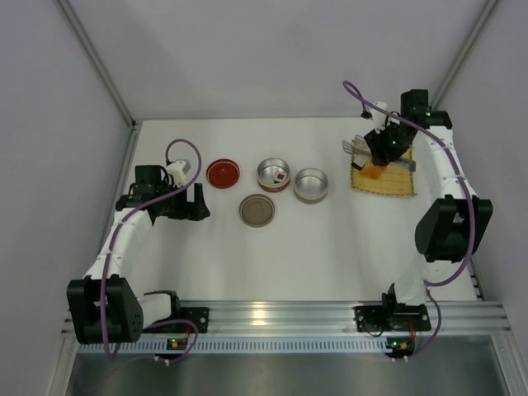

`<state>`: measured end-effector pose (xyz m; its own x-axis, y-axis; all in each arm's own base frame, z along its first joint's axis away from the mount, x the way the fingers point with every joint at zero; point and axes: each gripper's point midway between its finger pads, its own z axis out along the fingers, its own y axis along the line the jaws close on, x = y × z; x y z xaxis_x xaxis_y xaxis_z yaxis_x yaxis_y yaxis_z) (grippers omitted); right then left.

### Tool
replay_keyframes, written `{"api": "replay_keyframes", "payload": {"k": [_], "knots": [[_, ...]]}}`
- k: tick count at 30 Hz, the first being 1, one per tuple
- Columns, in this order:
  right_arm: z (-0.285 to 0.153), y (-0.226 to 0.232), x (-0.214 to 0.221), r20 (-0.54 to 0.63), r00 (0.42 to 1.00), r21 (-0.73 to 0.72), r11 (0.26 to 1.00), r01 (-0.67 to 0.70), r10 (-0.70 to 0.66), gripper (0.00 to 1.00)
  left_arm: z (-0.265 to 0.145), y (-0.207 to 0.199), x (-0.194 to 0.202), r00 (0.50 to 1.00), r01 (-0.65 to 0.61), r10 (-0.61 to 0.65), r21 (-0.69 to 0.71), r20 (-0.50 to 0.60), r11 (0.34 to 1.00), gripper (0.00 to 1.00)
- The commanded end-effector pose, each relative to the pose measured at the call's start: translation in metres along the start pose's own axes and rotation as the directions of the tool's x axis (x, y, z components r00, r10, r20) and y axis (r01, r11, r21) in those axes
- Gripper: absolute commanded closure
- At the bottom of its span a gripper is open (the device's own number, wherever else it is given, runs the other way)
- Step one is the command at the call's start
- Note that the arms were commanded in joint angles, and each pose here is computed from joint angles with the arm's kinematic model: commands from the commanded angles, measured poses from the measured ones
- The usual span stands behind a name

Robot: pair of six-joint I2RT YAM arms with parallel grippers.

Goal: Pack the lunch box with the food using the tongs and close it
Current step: Pick up the fake food from the plate.

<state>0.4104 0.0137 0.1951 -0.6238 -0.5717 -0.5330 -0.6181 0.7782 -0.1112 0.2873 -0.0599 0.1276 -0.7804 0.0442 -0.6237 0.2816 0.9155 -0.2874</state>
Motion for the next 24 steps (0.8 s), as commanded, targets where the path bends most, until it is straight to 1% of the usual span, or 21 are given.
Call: {"api": "replay_keyframes", "payload": {"k": [1, 11, 17, 24], "knots": [[-0.014, -0.013, -0.001, 0.020, 0.994, 0.015, 0.994, 0.110, -0.110, 0.52, -0.005, -0.005, -0.011, 0.999, -0.023, 0.023, 0.032, 0.025, 0.999, 0.02], [0.003, -0.029, 0.021, -0.055, 0.982, -0.028, 0.983, 0.179, -0.181, 0.46, -0.004, -0.008, -0.010, 1.000, -0.028, 0.027, 0.049, 0.014, 0.998, 0.02], [0.015, -0.048, 0.026, -0.083, 0.980, -0.020, 0.983, 0.180, -0.181, 0.43, -0.003, -0.007, -0.010, 1.000, -0.024, 0.024, 0.050, 0.010, 0.998, 0.02], [0.027, -0.058, 0.030, -0.105, 0.974, -0.034, 0.980, 0.197, -0.199, 0.43, 0.000, -0.004, -0.009, 1.000, -0.018, 0.018, 0.041, 0.001, 0.999, 0.02]]}}
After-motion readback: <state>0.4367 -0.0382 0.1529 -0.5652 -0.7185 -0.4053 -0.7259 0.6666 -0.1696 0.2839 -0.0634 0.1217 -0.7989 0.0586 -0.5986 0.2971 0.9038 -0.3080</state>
